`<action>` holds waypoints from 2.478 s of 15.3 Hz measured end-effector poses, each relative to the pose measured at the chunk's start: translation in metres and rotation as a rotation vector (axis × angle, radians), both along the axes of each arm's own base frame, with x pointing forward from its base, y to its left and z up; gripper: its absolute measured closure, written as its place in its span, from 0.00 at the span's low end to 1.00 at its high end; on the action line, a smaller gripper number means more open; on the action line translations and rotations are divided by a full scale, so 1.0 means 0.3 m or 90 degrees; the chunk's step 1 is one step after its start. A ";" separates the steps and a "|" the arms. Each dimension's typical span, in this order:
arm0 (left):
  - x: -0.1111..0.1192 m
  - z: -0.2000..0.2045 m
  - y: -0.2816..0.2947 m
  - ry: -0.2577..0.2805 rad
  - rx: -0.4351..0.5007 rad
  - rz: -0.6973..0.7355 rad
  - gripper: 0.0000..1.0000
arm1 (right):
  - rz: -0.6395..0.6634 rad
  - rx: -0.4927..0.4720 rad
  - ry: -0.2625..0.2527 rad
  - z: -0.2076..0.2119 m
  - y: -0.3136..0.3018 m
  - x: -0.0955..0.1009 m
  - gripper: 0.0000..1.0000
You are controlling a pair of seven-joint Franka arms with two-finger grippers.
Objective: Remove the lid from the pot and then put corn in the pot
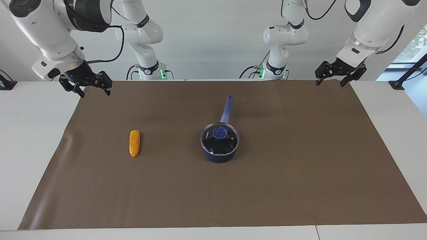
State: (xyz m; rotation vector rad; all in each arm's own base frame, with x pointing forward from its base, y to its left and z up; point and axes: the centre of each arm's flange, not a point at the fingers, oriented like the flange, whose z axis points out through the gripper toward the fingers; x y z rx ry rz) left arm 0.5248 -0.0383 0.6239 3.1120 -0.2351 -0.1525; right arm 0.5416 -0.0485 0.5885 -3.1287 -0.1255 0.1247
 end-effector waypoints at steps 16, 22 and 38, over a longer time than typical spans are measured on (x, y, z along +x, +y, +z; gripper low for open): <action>0.017 0.003 -0.070 -0.031 -0.002 -0.009 0.00 | 0.011 -0.003 -0.041 -0.138 0.065 0.052 0.00; 0.060 -0.062 -0.411 -0.042 -0.019 0.048 0.00 | 0.018 -0.010 -0.069 -0.631 0.224 0.079 0.00; 0.198 -0.572 -1.284 -0.021 -0.015 0.152 0.00 | 0.008 -0.015 -0.035 -0.976 0.208 0.044 0.59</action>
